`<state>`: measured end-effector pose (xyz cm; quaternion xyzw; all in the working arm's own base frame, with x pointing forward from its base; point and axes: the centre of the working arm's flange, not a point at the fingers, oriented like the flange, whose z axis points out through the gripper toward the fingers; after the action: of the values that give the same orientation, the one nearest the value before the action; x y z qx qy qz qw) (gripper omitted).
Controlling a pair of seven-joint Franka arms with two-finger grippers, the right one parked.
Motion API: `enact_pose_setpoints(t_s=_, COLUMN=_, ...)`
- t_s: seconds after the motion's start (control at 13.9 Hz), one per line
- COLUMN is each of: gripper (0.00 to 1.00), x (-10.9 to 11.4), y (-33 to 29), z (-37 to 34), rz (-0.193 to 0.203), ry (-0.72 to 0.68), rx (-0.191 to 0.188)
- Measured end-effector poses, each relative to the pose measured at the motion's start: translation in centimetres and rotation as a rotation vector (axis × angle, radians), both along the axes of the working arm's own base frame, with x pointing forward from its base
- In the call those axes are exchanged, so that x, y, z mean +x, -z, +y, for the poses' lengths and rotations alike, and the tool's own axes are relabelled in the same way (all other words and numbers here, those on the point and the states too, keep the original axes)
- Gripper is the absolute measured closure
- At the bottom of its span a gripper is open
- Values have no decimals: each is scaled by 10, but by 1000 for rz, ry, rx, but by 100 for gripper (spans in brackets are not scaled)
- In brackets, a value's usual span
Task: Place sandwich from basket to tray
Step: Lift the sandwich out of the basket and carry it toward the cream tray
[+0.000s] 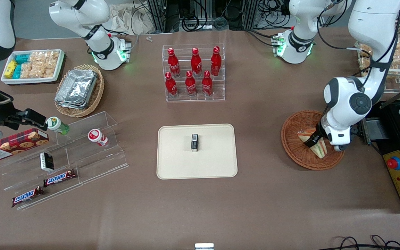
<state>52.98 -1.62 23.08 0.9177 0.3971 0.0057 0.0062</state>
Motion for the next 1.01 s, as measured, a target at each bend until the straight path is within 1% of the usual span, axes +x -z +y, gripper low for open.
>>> enact_pose_setpoints(t_s=0.07, gripper=11, x=0, y=0, z=0, rz=0, ry=3, rx=2)
enact_pose_setpoints(t_s=0.14, gripper=24, x=0, y=1, z=0, rz=1, ry=4, rx=3)
enact_pose_setpoints(t_s=0.29, gripper=46, x=0, y=2, z=0, rz=2, ry=6, rx=4)
enact_pose_setpoints(t_s=0.36, gripper=55, x=1, y=1, z=0, rz=-1, ry=8, rx=5)
enact_pose_setpoints(t_s=0.43, gripper=60, x=2, y=0, z=0, rz=-3, ry=10, rx=5)
enact_pose_setpoints(t_s=0.58, gripper=63, x=4, y=-5, z=-1, rz=-14, ry=14, rx=8)
enact_pose_setpoints(t_s=0.65, gripper=65, x=7, y=-14, z=-1, rz=-26, ry=17, rx=11)
enact_pose_setpoints(t_s=0.72, gripper=66, x=11, y=-26, z=0, rz=-17, ry=21, rx=17)
enact_pose_setpoints(t_s=0.79, gripper=69, x=18, y=-47, z=0, rz=21, ry=25, rx=28)
enact_pose_setpoints(t_s=0.86, gripper=74, x=29, y=-77, z=-1, rz=62, ry=30, rx=37)
enact_pose_setpoints(t_s=0.94, gripper=80, x=39, y=-112, z=-2, rz=94, ry=44, rx=45)
enact_pose_setpoints(t_s=1.01, gripper=80, x=49, y=-149, z=-3, rz=117, ry=70, rx=50)
